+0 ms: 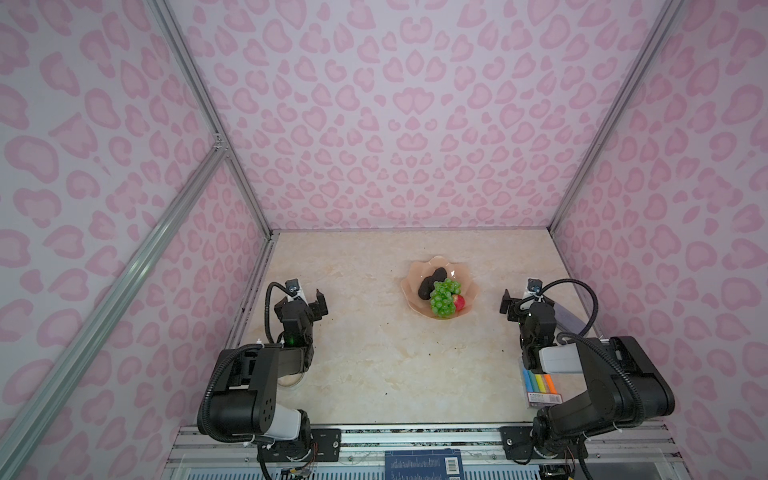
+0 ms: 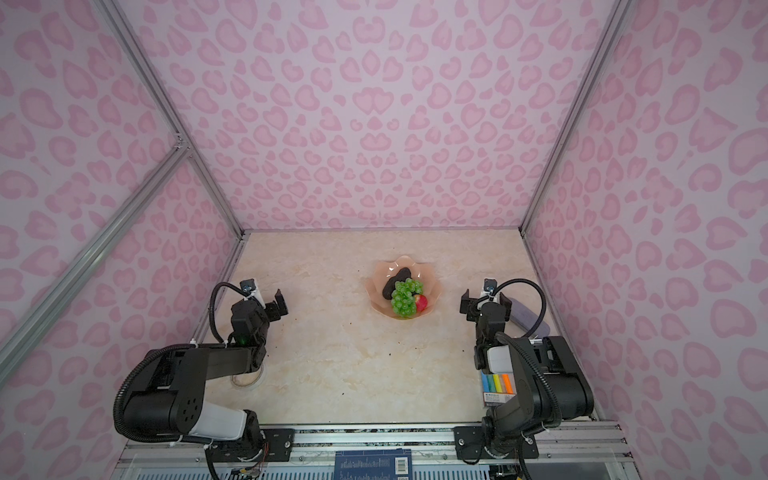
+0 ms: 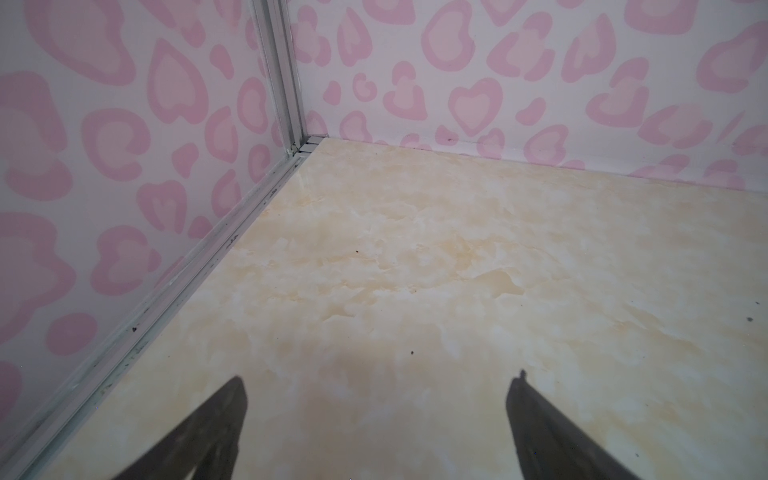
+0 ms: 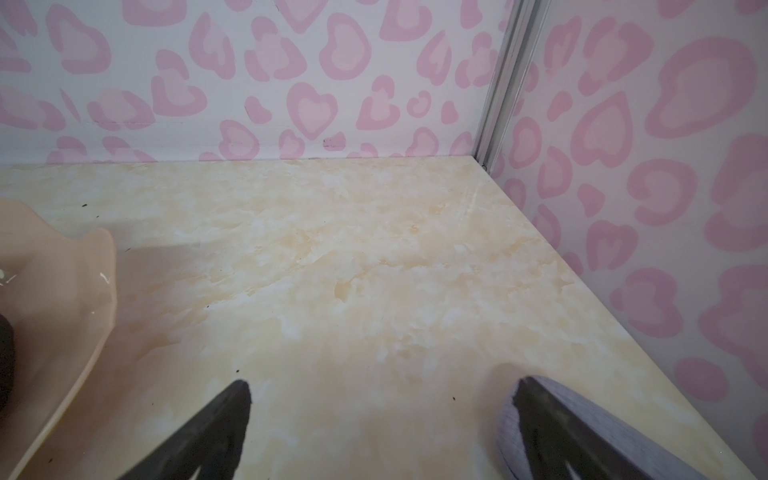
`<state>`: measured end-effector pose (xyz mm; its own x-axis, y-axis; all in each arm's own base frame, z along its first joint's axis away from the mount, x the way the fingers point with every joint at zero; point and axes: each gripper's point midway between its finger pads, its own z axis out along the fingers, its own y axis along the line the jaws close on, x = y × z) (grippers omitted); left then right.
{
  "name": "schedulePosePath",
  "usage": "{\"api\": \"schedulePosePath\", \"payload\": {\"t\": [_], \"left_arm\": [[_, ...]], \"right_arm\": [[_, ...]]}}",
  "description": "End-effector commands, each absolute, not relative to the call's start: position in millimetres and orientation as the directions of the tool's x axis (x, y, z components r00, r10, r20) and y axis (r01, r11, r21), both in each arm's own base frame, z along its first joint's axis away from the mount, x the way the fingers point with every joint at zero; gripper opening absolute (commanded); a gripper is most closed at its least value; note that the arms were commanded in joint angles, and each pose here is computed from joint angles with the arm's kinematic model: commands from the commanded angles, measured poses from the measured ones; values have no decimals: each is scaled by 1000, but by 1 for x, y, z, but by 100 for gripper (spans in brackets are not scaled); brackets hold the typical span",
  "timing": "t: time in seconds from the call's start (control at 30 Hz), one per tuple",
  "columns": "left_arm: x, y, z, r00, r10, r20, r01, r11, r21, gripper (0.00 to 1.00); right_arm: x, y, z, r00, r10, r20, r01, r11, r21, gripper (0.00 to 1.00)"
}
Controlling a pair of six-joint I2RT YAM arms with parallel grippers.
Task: Place and organize the fake fruits in the fruit bowl
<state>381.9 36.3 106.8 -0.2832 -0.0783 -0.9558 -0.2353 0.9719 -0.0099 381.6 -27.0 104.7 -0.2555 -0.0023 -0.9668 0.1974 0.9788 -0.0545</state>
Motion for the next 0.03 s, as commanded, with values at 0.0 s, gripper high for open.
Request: {"api": "schedulePosePath", "payload": {"t": [0.0], "left_arm": [[385, 35, 119, -235, -76, -969, -224, 974, -22, 98]], "right_arm": [[381, -27, 103, -265, -1, -964, 196, 979, -55, 99]]}}
